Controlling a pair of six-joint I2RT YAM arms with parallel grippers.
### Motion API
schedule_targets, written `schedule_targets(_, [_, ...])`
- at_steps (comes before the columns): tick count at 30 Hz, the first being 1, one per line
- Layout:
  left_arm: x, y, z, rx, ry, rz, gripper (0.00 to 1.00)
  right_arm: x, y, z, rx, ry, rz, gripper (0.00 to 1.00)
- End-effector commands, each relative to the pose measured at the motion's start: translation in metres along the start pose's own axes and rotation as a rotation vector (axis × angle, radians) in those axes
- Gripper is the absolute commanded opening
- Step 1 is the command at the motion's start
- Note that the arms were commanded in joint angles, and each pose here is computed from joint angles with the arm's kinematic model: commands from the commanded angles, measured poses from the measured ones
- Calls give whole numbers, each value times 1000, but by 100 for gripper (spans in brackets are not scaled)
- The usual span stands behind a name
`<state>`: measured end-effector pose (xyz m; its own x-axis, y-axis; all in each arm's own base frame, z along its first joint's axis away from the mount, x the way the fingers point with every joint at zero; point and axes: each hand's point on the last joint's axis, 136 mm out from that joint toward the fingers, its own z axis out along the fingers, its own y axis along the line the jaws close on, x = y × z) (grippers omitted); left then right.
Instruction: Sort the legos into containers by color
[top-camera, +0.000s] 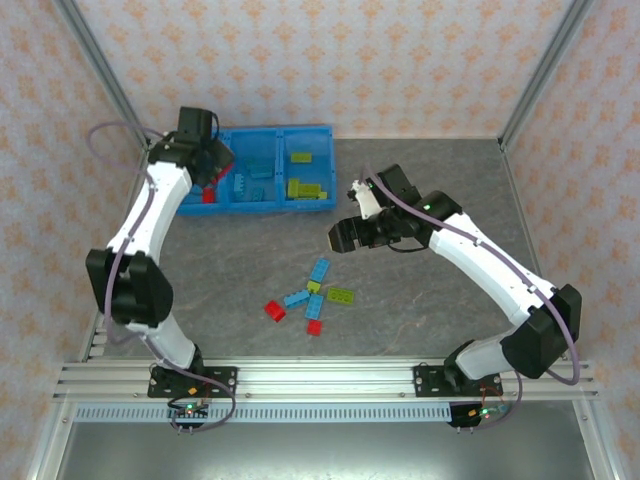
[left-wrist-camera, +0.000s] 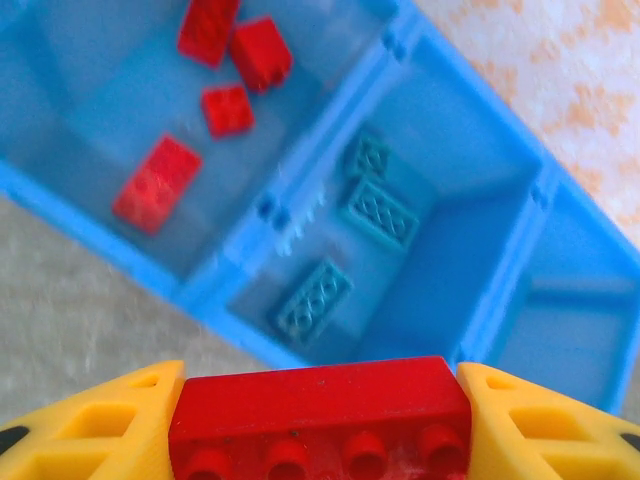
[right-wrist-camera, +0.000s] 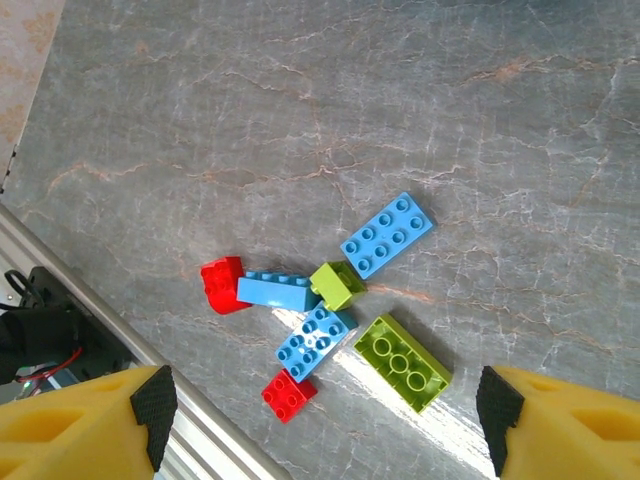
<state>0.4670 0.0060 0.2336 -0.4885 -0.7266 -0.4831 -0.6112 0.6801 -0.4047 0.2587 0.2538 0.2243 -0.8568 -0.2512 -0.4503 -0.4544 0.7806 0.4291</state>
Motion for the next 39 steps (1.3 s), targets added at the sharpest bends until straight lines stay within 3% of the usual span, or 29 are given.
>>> schedule_targets(1, [-13,22,30,-126,43,57,44,-7,-5,-5,46,-20,10,81])
schedule_targets(6, [-41,33,69,-180,50,-7,46,-7,-9,-9,79,-22,22,81])
schedule_targets(11, [-57,33,81,-152,62,-39,64,-10,-11,-5,88,-18,27,81])
schedule_targets(13, [-61,31,78,-139,62,-22,67,-9,-12,2,85,0,29,81])
schedule_targets(23, [-73,23,14,-65,-10,46,79,-7,-12,29,52,68,44,81])
schedule_targets(30, [-90,33,7,-68,-7,3,78,-5,-10,30,43,97,41,80])
schedule_targets(32, [-85,26,-1,-26,-27,0,79,-5,-12,27,57,87,39,80])
schedule_targets(35, [-73,10,-41,71,-98,36,80,-6,-20,29,98,79,80,80])
schedule_targets(39, [-28,-2,-86,138,-132,265,80,-4,-32,44,159,116,129,78])
